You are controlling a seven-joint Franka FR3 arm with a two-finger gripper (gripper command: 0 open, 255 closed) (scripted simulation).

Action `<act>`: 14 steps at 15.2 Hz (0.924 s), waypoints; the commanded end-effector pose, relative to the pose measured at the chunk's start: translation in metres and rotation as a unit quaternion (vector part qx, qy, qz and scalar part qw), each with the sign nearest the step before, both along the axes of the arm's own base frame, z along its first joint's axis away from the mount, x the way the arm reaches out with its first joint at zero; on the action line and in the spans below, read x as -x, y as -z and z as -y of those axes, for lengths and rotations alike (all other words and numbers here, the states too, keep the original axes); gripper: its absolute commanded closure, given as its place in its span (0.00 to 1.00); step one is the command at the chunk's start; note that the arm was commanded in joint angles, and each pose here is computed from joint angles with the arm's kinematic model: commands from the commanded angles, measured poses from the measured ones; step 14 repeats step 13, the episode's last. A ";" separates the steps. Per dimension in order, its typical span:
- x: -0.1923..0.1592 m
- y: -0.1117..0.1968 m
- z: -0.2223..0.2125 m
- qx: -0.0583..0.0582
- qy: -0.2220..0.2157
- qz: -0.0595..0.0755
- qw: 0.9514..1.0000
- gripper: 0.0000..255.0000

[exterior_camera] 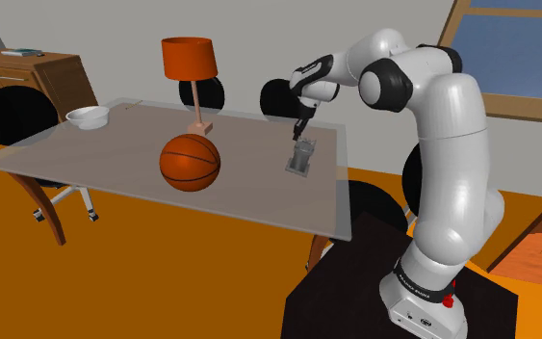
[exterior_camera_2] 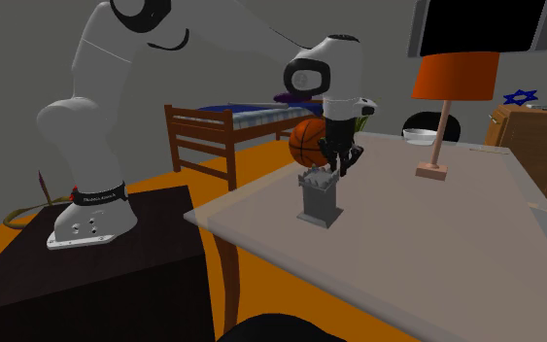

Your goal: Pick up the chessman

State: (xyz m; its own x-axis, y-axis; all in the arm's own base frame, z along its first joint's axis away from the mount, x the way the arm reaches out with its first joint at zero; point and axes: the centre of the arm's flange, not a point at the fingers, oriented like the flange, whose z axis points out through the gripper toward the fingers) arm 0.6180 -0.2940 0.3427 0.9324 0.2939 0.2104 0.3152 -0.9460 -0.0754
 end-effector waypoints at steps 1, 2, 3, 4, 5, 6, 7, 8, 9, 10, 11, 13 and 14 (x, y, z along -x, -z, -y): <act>0.001 -0.012 0.000 0.000 0.000 0.000 1.000 1.00; 0.001 -0.017 0.000 0.000 0.000 0.000 1.000 1.00; 0.001 -0.022 0.000 0.000 0.000 0.000 1.000 1.00; 0.001 -0.027 0.000 0.000 0.000 0.000 1.000 1.00; 0.001 -0.033 0.000 0.000 0.000 0.000 1.000 1.00; 0.001 -0.038 0.000 0.000 0.000 0.000 1.000 1.00; 0.001 -0.043 0.000 0.000 0.000 0.000 1.000 1.00; 0.001 -0.049 0.000 0.000 0.000 0.000 1.000 1.00; 0.001 -0.054 0.000 0.000 0.000 0.000 1.000 1.00; 0.001 -0.059 0.000 0.000 0.000 0.000 1.000 1.00; 0.001 -0.064 0.000 0.000 0.000 0.000 1.000 1.00; 0.001 -0.065 0.000 0.000 0.000 0.000 1.000 1.00; 0.001 -0.065 0.000 0.000 0.000 0.000 1.000 1.00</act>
